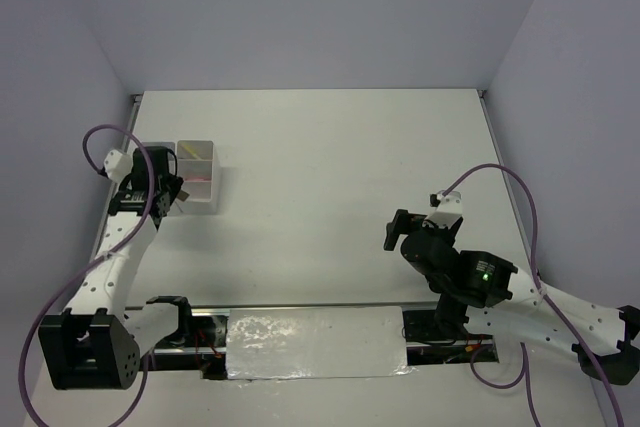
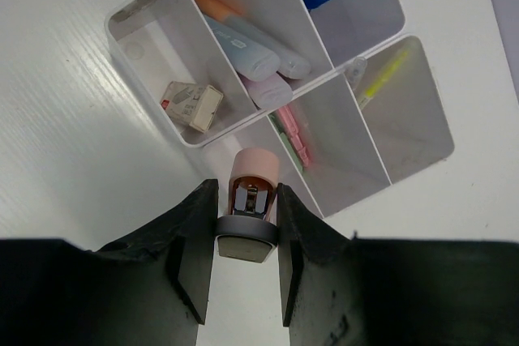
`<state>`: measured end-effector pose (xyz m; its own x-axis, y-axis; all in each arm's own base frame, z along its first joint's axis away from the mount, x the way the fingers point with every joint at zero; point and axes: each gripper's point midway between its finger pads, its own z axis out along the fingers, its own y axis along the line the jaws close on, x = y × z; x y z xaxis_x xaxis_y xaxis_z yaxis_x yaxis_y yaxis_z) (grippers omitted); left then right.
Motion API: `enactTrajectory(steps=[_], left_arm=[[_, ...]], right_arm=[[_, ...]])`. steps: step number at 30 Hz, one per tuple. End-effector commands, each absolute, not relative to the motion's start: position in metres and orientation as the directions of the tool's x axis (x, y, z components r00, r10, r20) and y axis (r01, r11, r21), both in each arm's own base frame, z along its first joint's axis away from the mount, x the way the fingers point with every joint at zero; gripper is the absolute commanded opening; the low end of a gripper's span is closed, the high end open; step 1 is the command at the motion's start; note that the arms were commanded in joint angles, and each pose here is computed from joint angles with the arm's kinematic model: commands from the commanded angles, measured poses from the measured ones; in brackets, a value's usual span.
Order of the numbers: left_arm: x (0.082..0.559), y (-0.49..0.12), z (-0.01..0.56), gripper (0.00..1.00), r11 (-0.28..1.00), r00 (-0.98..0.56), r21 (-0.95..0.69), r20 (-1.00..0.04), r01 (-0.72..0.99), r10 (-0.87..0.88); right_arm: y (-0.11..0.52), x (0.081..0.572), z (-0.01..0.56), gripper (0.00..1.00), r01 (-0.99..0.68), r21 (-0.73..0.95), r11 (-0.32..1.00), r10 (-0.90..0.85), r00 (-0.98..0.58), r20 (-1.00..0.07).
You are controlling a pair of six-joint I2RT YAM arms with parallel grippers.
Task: Sort the stationery into containers
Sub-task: Place the stapler in the storage box.
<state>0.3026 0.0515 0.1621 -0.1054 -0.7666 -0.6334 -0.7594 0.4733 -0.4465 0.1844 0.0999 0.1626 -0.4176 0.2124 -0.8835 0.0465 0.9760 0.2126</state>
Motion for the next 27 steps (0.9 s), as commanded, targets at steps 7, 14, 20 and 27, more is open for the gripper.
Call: enactTrajectory(steps=[7,14,20,27], left_arm=[[0.33,0.068,0.169,0.0,0.368,0.086,-0.554,-0.629,-0.747,-0.773],[0.334,0.062,0.146,0.0,0.368,0.058,-0.551,-0.608,-0.749,-0.792],[0.335,0.056,0.14,0.1,0.374,0.049,-0.571,-0.591,-0.731,-0.805],[0.338,0.054,0.134,0.13,0.368,0.049,-0.58,-0.578,-0.727,-0.814]], right_arm=[[0.098,0.189,0.165,1.0,0.069,0.217,0.974,0.226,-0.391,-0.892],[0.098,0.19,0.165,1.0,0.073,0.213,0.974,0.225,-0.391,-0.892],[0.1,0.19,0.164,1.0,0.062,0.207,0.976,0.214,-0.399,-0.892],[0.102,0.19,0.164,1.0,0.052,0.211,0.976,0.214,-0.399,-0.891]])
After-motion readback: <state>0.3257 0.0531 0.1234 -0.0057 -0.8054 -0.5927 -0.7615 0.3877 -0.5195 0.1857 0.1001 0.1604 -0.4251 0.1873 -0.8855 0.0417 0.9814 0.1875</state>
